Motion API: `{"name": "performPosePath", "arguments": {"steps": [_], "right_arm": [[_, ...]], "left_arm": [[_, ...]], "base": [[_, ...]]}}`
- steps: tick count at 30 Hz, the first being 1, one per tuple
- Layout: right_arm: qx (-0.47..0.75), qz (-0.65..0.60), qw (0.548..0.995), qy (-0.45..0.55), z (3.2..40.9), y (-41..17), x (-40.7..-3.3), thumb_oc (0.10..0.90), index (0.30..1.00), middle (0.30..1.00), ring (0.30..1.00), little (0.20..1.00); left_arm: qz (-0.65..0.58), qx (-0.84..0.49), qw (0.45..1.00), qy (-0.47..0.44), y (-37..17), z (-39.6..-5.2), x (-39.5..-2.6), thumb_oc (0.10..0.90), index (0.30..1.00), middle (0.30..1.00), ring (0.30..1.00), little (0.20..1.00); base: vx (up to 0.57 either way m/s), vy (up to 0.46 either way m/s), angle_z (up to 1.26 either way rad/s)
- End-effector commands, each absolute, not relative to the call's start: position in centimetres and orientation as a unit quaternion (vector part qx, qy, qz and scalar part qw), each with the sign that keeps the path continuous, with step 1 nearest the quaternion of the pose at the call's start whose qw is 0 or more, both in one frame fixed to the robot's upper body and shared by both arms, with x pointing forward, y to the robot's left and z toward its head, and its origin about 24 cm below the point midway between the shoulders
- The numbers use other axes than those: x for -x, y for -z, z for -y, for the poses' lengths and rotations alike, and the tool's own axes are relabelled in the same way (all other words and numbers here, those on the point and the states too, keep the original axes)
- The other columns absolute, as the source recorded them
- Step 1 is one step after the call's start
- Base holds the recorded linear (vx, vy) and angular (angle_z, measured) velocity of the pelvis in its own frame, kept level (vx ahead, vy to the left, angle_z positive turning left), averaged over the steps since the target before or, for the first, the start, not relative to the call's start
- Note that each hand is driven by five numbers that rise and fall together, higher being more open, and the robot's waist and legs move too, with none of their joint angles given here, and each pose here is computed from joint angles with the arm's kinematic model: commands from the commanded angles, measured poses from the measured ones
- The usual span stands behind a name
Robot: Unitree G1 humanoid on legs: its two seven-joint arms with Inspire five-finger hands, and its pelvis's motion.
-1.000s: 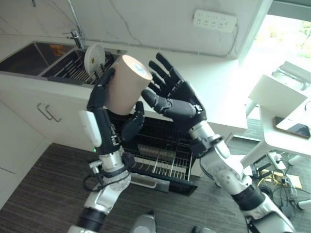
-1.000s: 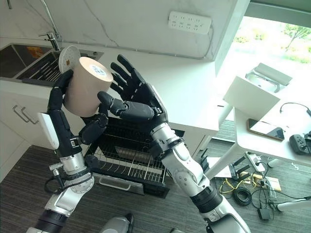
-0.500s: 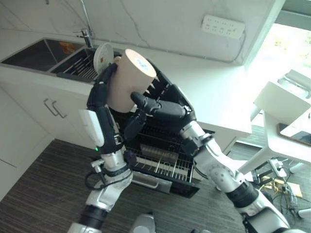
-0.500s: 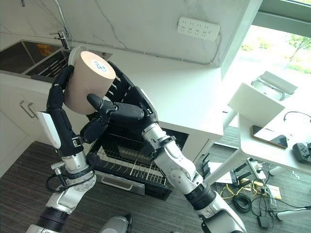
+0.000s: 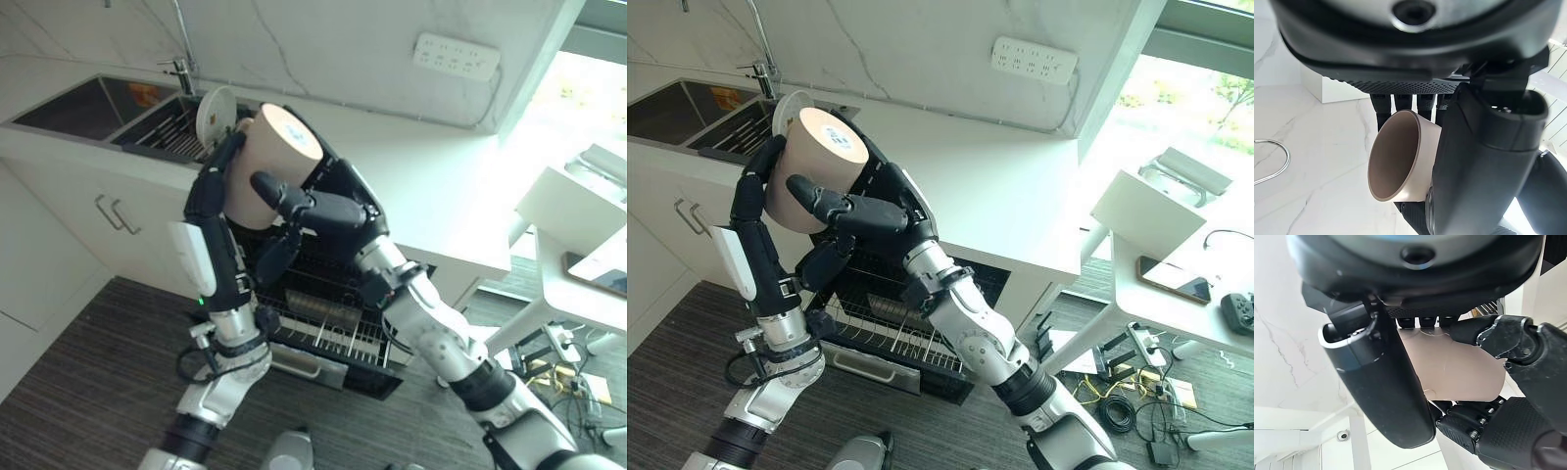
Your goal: Place the dishes in the dishwasher.
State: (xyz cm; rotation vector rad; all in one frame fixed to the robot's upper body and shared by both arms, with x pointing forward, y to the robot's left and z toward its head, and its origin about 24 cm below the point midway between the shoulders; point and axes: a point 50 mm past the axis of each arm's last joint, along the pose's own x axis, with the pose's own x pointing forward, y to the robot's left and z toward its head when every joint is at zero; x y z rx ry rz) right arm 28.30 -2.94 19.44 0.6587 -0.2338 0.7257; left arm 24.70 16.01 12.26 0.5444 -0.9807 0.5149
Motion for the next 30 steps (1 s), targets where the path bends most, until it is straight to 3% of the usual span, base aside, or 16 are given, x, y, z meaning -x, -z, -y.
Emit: {"name": "performPosePath", "arguments": {"steps": [1,8,9,11,23,25,26,30], "right_arm": [[-0.348,0.216,0.826,-0.387,1.8,-25.3,-28.0,0.800,0.900,0.900,0.900,0.900],[-0.342,0.204,0.831,-0.389,1.4,-25.3,-28.3,0.800,0.900,0.900,0.900,0.900],[-0.340,0.202,0.832,-0.389,1.3,-25.3,-28.4,0.560,0.540,0.540,0.540,0.540],[-0.335,0.200,0.835,-0.387,1.3,-25.1,-28.5,0.400,0.300,0.300,0.300,0.300],[-0.310,0.251,0.848,-0.348,1.7,-25.2,-29.1,0.400,0.300,0.300,0.300,0.300],[-0.314,0.270,0.849,-0.328,2.1,-25.6,-29.1,0.400,0.300,0.300,0.300,0.300],[-0.314,0.282,0.849,-0.317,2.3,-25.8,-29.1,0.400,0.300,0.300,0.300,0.300],[-0.346,0.327,0.845,-0.243,4.6,-26.6,-29.2,0.400,0.300,0.300,0.300,0.300]], "left_arm": [[0.533,-0.201,0.797,-0.199,-14.8,-13.7,-25.3,0.400,0.300,0.300,0.300,0.300],[0.531,-0.201,0.802,-0.184,-14.3,-13.4,-25.3,0.400,0.300,0.300,0.300,0.300],[0.532,-0.201,0.803,-0.181,-14.2,-13.3,-25.3,0.400,0.300,0.300,0.300,0.300],[0.534,-0.201,0.802,-0.176,-14.2,-13.2,-25.3,0.400,0.300,0.300,0.300,0.300],[0.515,-0.214,0.822,-0.114,-13.8,-12.1,-25.7,0.400,0.300,0.300,0.300,0.300],[0.491,-0.220,0.840,-0.072,-13.5,-11.7,-26.0,0.621,0.632,0.632,0.632,0.632],[0.482,-0.220,0.846,-0.057,-13.3,-11.5,-26.1,0.800,0.900,0.900,0.900,0.900],[0.446,-0.212,0.869,-0.045,-12.7,-11.3,-26.7,0.800,0.900,0.900,0.900,0.900]], "base": [[0.00,0.000,0.00],[0.00,-0.002,0.02],[0.00,0.000,0.00],[0.00,-0.006,0.02],[-0.01,-0.003,0.06],[0.00,0.000,0.00],[0.00,0.000,0.00],[0.00,0.006,-0.01]]}}
